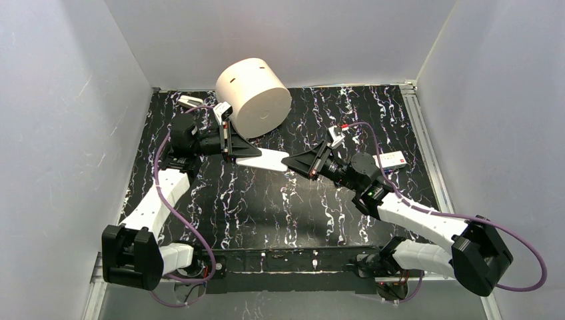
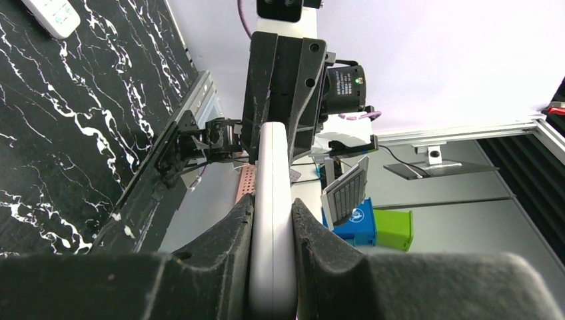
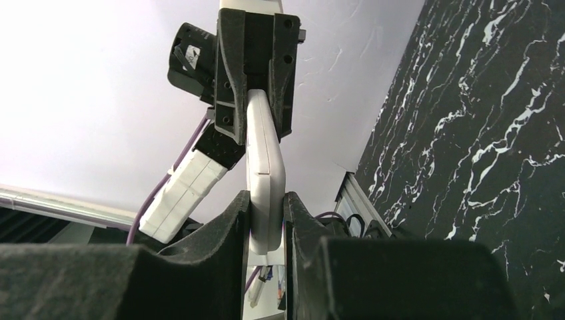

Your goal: Load the batteries into the remote control

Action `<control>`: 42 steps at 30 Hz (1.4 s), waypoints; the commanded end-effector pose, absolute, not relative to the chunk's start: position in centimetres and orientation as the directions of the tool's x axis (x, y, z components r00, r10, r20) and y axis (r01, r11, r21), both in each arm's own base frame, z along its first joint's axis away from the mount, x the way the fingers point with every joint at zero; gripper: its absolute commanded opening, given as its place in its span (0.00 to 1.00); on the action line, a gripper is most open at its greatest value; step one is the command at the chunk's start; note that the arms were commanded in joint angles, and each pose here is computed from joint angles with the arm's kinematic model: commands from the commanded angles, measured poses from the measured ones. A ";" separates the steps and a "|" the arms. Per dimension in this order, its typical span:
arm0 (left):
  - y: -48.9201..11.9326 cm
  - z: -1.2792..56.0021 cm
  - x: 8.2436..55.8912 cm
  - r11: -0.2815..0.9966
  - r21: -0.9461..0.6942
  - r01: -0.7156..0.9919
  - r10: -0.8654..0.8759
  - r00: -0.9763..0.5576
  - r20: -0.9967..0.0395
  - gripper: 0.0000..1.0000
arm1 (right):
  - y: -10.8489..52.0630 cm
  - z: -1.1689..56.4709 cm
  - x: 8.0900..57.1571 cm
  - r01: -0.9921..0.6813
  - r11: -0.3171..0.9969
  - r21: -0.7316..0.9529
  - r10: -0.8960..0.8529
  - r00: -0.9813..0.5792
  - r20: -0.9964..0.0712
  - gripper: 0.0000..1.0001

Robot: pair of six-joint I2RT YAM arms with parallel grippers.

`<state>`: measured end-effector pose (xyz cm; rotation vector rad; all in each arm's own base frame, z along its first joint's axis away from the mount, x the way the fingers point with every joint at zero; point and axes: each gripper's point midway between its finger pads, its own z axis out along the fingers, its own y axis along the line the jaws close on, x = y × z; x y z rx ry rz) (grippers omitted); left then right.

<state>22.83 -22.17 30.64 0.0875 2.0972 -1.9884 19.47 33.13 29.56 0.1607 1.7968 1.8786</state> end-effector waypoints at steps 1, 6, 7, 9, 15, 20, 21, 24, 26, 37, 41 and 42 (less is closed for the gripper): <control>-22.0 33.3 21.3 0.029 -0.959 0.281 -0.110 -0.953 -0.282 0.00 | 33.2 30.1 18.6 -0.370 -0.015 0.929 0.424 -0.844 -0.329 0.18; -22.1 33.2 21.0 0.037 -0.939 0.342 -0.136 -0.929 -0.344 0.00 | 34.3 29.9 18.9 -0.354 0.012 0.935 0.390 -0.860 -0.330 0.18; -22.2 33.1 20.8 0.038 -0.933 0.357 -0.137 -0.923 -0.358 0.00 | 34.5 29.9 19.0 -0.350 0.015 0.937 0.389 -0.861 -0.328 0.18; -22.6 32.8 20.3 0.040 -0.927 0.374 -0.138 -0.916 -0.376 0.00 | 35.0 29.7 19.2 -0.348 0.025 0.937 0.384 -0.862 -0.330 0.18; -23.9 31.4 19.1 0.041 -0.927 0.372 -0.115 -0.920 -0.374 0.00 | 37.4 30.0 19.1 -0.372 0.033 0.928 0.347 -0.866 -0.360 0.18; -24.6 30.9 18.9 0.047 -0.918 0.393 -0.111 -0.911 -0.396 0.00 | 39.0 30.5 18.5 -0.382 0.011 0.924 0.317 -0.875 -0.366 0.17; -24.8 30.8 18.8 0.047 -0.916 0.398 -0.108 -0.910 -0.401 0.00 | 39.2 30.5 18.6 -0.382 0.010 0.924 0.317 -0.875 -0.366 0.17; -25.3 29.9 18.4 0.051 -0.920 0.389 -0.091 -0.915 -0.392 0.00 | 39.3 31.0 19.0 -0.385 0.007 0.923 0.342 -0.866 -0.364 0.16; -25.3 29.3 18.3 0.056 -0.921 0.385 -0.090 -0.917 -0.389 0.00 | 39.4 31.0 19.6 -0.380 0.019 0.925 0.364 -0.859 -0.361 0.15; -25.3 30.1 18.9 0.068 -0.885 0.461 -0.099 -0.879 -0.466 0.00 | 37.0 28.2 20.2 -0.349 0.138 0.927 0.433 -0.821 -0.374 0.35; -25.4 30.9 19.5 0.061 -0.879 0.474 -0.091 -0.874 -0.477 0.00 | 35.8 27.5 19.3 -0.404 0.198 0.893 0.389 -0.804 -0.450 0.47; -25.3 31.1 19.6 0.058 -0.875 0.481 -0.088 -0.870 -0.484 0.00 | 35.3 27.3 19.1 -0.411 0.207 0.888 0.384 -0.801 -0.460 0.50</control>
